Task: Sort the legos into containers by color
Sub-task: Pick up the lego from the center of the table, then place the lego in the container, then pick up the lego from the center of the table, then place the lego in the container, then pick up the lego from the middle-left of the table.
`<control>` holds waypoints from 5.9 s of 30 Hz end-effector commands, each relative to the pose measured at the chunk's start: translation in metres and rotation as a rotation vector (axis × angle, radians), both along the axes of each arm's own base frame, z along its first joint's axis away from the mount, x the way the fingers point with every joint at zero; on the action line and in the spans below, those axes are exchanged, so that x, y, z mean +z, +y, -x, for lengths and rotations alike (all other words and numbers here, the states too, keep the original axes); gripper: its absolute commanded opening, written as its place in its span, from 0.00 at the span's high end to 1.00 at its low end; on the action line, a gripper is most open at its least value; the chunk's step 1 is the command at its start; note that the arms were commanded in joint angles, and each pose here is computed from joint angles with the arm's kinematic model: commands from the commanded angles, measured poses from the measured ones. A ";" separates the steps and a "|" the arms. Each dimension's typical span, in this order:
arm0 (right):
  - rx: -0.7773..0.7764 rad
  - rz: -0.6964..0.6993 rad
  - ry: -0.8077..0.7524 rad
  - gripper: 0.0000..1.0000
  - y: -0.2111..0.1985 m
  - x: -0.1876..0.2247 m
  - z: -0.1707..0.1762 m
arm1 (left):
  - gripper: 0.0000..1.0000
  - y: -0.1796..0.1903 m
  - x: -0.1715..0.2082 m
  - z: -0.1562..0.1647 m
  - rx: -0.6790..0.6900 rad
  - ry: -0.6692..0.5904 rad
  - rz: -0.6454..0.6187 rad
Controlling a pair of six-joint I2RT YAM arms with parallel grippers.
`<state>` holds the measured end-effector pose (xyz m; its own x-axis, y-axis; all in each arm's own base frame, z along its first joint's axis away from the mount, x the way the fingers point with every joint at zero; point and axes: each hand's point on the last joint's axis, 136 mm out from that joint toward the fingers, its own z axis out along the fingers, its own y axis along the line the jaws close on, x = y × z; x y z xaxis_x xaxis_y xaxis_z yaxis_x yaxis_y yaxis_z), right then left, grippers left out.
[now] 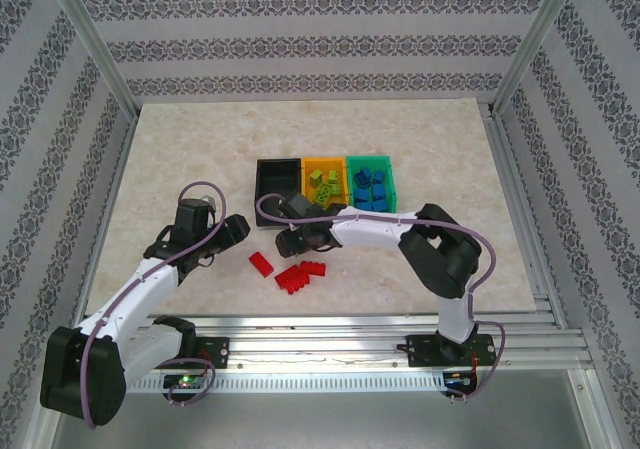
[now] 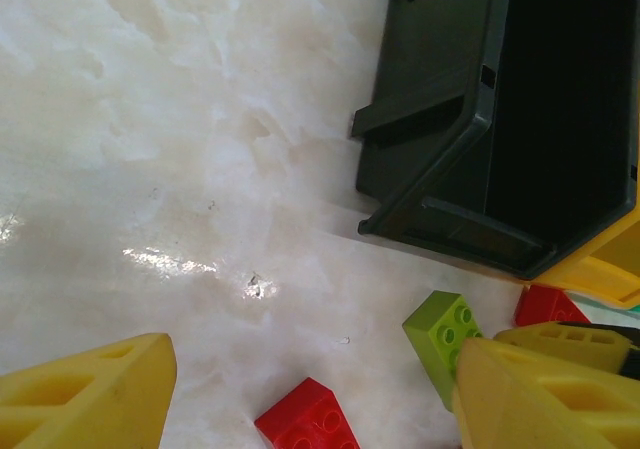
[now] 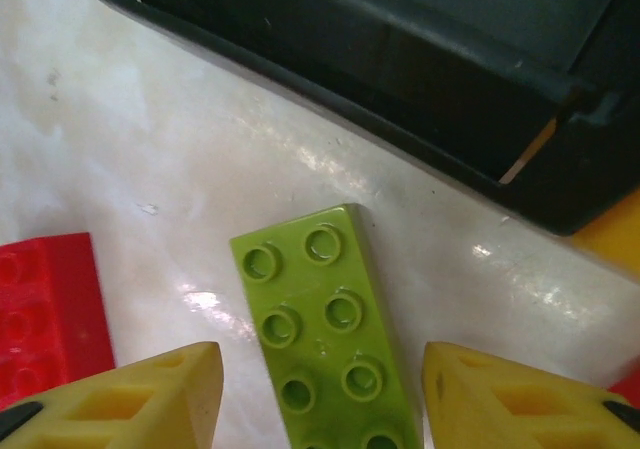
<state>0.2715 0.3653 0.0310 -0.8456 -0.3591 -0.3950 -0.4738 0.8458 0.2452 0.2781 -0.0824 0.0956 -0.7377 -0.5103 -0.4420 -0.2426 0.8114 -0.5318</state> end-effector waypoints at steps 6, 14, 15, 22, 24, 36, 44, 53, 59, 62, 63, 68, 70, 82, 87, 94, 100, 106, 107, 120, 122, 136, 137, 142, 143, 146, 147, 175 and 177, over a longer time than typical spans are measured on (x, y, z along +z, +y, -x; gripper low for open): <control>0.031 0.047 0.028 0.71 -0.004 -0.012 0.008 | 0.26 0.003 0.002 -0.001 0.019 -0.019 0.009; 0.038 -0.135 -0.109 0.73 0.006 0.057 0.000 | 0.26 0.000 0.001 -0.003 0.015 -0.017 0.025; 0.033 -0.152 -0.145 0.73 0.004 0.071 -0.003 | 0.26 0.000 0.001 -0.004 0.017 -0.018 0.027; -0.139 -0.195 -0.245 0.73 -0.041 0.118 -0.050 | 0.26 -0.002 -0.004 -0.005 0.017 -0.011 0.046; -0.213 -0.194 -0.227 0.73 -0.059 0.115 -0.064 | 0.26 -0.004 -0.004 -0.006 0.012 -0.009 0.054; -0.361 -0.119 -0.152 0.57 -0.105 0.075 -0.101 | 0.26 -0.006 -0.004 -0.003 0.007 0.000 0.064; -0.351 -0.156 -0.155 0.51 -0.104 0.080 -0.090 | 0.25 -0.008 -0.011 0.002 -0.009 0.036 0.070; -0.168 -0.156 -0.127 0.51 -0.088 0.079 -0.040 | 0.25 -0.011 -0.013 0.000 -0.025 0.055 0.073; -0.118 -0.068 -0.052 0.51 -0.103 0.040 -0.007 | 0.25 -0.014 -0.017 -0.003 -0.028 0.062 0.087; -0.119 -0.029 -0.046 0.50 -0.113 0.029 0.000 | 0.25 -0.016 -0.018 -0.005 -0.036 0.067 0.089; -0.124 -0.014 -0.045 0.50 -0.116 0.026 0.001 | 0.25 -0.016 -0.019 -0.005 -0.036 0.070 0.089; -0.124 0.021 -0.053 0.44 -0.122 0.019 -0.002 | 0.25 -0.017 -0.019 -0.006 -0.039 0.071 0.091; -0.102 0.016 -0.030 0.41 -0.120 0.012 -0.004 | 0.25 -0.017 -0.019 -0.007 -0.037 0.070 0.093; -0.033 0.046 -0.034 0.36 -0.107 -0.010 -0.028 | 0.25 -0.016 -0.019 -0.001 -0.029 0.072 0.098; 0.015 0.055 -0.030 0.34 -0.095 -0.019 -0.030 | 0.25 -0.015 -0.020 0.000 -0.021 0.072 0.102; 0.067 0.091 -0.053 0.35 -0.072 -0.018 -0.032 | 0.24 -0.016 -0.021 -0.002 -0.022 0.074 0.105; 0.071 0.119 -0.084 0.38 -0.069 -0.012 -0.038 | 0.24 -0.017 -0.020 -0.003 -0.026 0.073 0.107; 0.107 0.161 -0.107 0.42 -0.068 -0.005 -0.043 | 0.24 -0.017 -0.023 -0.002 -0.023 0.075 0.113; 0.116 0.170 -0.111 0.43 -0.068 -0.003 -0.044 | 0.24 -0.017 -0.023 -0.002 -0.022 0.074 0.114; 0.149 0.187 -0.101 0.63 -0.063 -0.002 -0.035 | 0.24 -0.016 -0.024 0.002 -0.020 0.070 0.112; 0.152 0.179 -0.104 0.67 -0.062 0.001 -0.032 | 0.24 -0.016 -0.024 0.001 -0.018 0.069 0.114; 0.145 -0.114 -0.211 0.69 -0.010 0.094 -0.048 | 0.24 -0.017 -0.027 0.004 -0.029 0.100 0.110; 0.125 -0.132 -0.221 0.69 -0.006 0.100 -0.057 | 0.24 -0.018 -0.028 0.005 -0.035 0.106 0.112; 0.024 -0.199 -0.209 0.68 0.008 0.112 -0.104 | 0.24 -0.021 -0.029 0.011 -0.062 0.145 0.109; 0.006 -0.205 -0.205 0.67 0.011 0.112 -0.113 | 0.24 -0.020 -0.029 0.012 -0.072 0.158 0.097; -0.016 -0.228 -0.200 0.50 0.018 0.116 -0.130 | 0.24 -0.020 -0.028 0.018 -0.102 0.198 0.061; -0.017 -0.229 -0.199 0.47 0.019 0.116 -0.132 | 0.24 -0.020 -0.028 0.019 -0.112 0.209 0.053; -0.096 -0.116 -0.297 0.43 -0.067 0.098 -0.067 | 0.27 -0.065 -0.064 0.048 -0.319 0.538 -0.235; -0.091 -0.110 -0.300 0.43 -0.068 0.098 -0.066 | 0.29 -0.070 -0.066 0.047 -0.332 0.544 -0.243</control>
<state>0.3372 0.2975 0.1186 -0.7407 -0.2388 -0.6279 -0.4602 0.8613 0.2152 0.2315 -0.1505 0.0298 -0.9867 -0.1559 -0.0458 -0.1411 0.9618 -0.2346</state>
